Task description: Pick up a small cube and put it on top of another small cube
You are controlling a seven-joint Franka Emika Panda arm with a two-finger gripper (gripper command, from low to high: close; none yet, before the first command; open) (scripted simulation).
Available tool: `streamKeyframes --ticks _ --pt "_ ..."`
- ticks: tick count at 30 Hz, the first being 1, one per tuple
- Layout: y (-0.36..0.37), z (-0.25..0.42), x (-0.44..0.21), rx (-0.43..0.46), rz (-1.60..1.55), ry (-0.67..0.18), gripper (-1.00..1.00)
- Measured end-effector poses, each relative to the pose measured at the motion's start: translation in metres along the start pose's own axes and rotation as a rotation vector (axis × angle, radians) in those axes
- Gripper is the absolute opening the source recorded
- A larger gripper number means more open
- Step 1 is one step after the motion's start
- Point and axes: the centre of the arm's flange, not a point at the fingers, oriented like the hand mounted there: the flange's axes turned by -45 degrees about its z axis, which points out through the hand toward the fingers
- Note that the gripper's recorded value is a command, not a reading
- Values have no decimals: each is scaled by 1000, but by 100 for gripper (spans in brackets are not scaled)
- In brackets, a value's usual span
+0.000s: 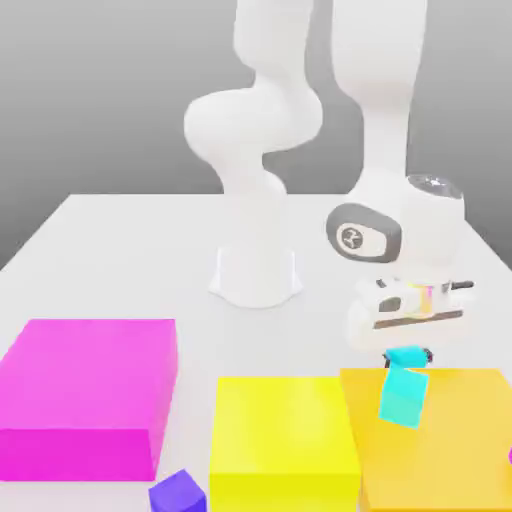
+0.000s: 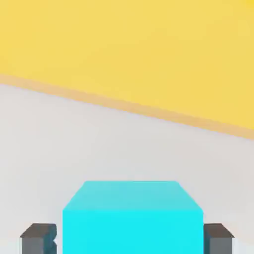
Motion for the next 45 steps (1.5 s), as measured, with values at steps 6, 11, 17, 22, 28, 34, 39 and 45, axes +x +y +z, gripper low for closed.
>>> streamKeyframes --ticks 6,11,17,22,28,34,39,45 --pt "-3 -11 3 6 3 4 -100" --pt "-6 -34 5 10 5 8 -100" --pt "-4 -57 2 3 -2 4 -100" --pt "16 -83 33 -10 73 0 -100" --pt "59 -149 110 -9 233 -1 -100" --pt "78 -120 130 -7 283 0 -100" --pt "77 -111 129 -6 281 -1 100" --pt "76 -140 130 -10 279 0 100"
